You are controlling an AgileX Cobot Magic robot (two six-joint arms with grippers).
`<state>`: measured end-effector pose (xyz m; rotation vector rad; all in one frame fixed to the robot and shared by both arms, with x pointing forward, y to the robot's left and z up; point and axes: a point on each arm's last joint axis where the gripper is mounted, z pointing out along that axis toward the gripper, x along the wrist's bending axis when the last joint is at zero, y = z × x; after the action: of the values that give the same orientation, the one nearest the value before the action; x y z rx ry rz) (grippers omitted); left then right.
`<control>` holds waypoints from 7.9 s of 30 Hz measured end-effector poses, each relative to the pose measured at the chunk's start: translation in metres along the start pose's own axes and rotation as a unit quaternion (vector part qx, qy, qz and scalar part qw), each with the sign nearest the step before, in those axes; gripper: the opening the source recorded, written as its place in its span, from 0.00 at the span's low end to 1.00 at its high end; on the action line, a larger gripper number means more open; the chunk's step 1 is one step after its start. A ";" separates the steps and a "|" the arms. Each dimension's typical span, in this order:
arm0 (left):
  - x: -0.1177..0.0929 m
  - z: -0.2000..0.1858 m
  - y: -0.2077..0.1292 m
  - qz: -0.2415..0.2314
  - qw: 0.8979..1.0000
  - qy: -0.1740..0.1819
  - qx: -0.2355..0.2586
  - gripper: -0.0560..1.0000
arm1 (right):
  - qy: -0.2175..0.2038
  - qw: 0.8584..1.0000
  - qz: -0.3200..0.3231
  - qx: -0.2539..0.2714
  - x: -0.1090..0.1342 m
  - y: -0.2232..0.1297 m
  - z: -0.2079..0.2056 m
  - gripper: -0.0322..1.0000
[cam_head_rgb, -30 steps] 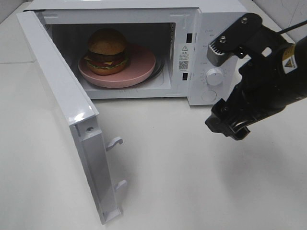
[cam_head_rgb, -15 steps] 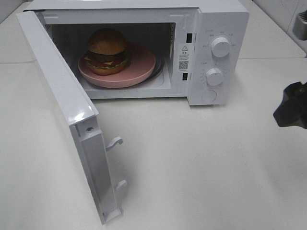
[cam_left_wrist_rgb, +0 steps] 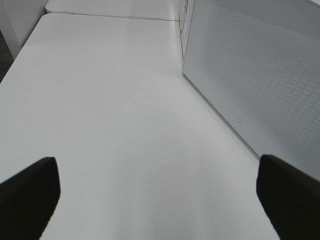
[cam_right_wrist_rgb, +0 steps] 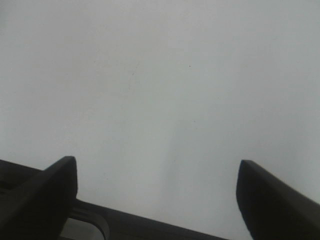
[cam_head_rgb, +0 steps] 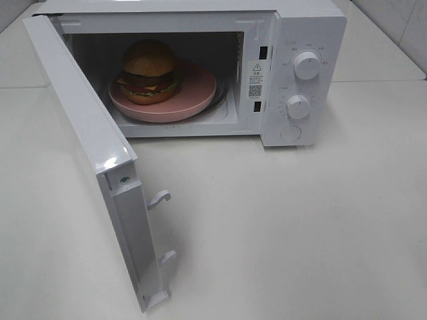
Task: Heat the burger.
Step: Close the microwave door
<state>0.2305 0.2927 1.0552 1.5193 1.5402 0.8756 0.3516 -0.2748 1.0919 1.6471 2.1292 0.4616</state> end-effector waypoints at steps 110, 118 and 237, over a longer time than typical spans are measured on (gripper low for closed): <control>0.004 0.021 0.043 -0.045 0.997 0.013 -0.054 0.51 | -0.097 0.947 0.154 -0.265 -0.005 -0.129 -0.024 0.77; 0.008 0.055 0.070 -0.049 0.995 0.018 -0.085 0.05 | -0.097 0.947 0.154 -0.265 -0.005 -0.129 -0.024 0.77; -0.293 0.382 0.056 0.111 0.948 -0.291 -0.069 0.05 | -0.097 0.947 0.154 -0.265 -0.005 -0.129 -0.024 0.77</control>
<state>0.5886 -0.0169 0.9502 1.6744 0.8754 0.5639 0.2331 -0.3117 1.0502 1.6171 1.4374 0.8436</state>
